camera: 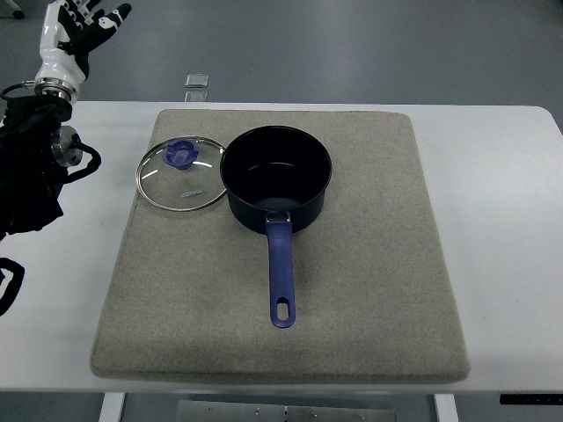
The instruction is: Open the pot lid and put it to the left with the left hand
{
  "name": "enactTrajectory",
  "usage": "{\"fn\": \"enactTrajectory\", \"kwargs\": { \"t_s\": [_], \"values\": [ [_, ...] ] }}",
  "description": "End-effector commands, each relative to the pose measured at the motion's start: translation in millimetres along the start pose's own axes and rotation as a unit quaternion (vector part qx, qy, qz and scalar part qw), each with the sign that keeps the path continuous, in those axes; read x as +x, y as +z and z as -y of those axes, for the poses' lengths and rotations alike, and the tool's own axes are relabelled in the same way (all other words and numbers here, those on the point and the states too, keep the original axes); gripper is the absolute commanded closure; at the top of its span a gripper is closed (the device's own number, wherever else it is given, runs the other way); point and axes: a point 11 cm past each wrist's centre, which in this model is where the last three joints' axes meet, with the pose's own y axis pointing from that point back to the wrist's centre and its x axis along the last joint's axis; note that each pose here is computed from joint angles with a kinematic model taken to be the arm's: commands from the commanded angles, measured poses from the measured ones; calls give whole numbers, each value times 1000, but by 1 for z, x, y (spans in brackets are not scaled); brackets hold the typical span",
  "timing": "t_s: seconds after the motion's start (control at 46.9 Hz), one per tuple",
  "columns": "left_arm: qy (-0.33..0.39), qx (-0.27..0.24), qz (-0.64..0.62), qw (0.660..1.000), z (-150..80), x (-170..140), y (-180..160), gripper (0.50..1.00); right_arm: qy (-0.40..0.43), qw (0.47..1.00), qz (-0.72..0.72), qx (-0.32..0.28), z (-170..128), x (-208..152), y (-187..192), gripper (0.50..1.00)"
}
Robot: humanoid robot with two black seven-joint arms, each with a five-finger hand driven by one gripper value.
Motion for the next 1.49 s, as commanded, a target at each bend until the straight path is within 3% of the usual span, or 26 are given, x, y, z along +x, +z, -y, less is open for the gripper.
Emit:
{"fn": "enactTrajectory", "kwargs": {
  "t_s": [0.0, 0.363, 0.555, 0.96, 1.238, 1.473],
  "values": [
    [0, 8, -1, 1000, -5, 0, -8, 621, 0, 1000, 0, 0, 0, 0, 0, 583],
    [21, 13, -24, 999, -11, 8, -17, 606, -1, 1000, 0, 0, 0, 0, 0, 583],
    [19, 16, -28, 999, -12, 4, -20, 540, 0, 1000, 0, 0, 0, 0, 0, 583],
    [11, 29, -28, 999, -19, -4, -33, 538, 0, 1000, 0, 0, 0, 0, 0, 583],
    [12, 6, -34, 999, -5, -6, -11, 540, 0, 1000, 0, 0, 0, 0, 0, 583],
    [18, 9, -29, 999, -8, 1, -14, 540, 0, 1000, 0, 0, 0, 0, 0, 583]
  ]
}}
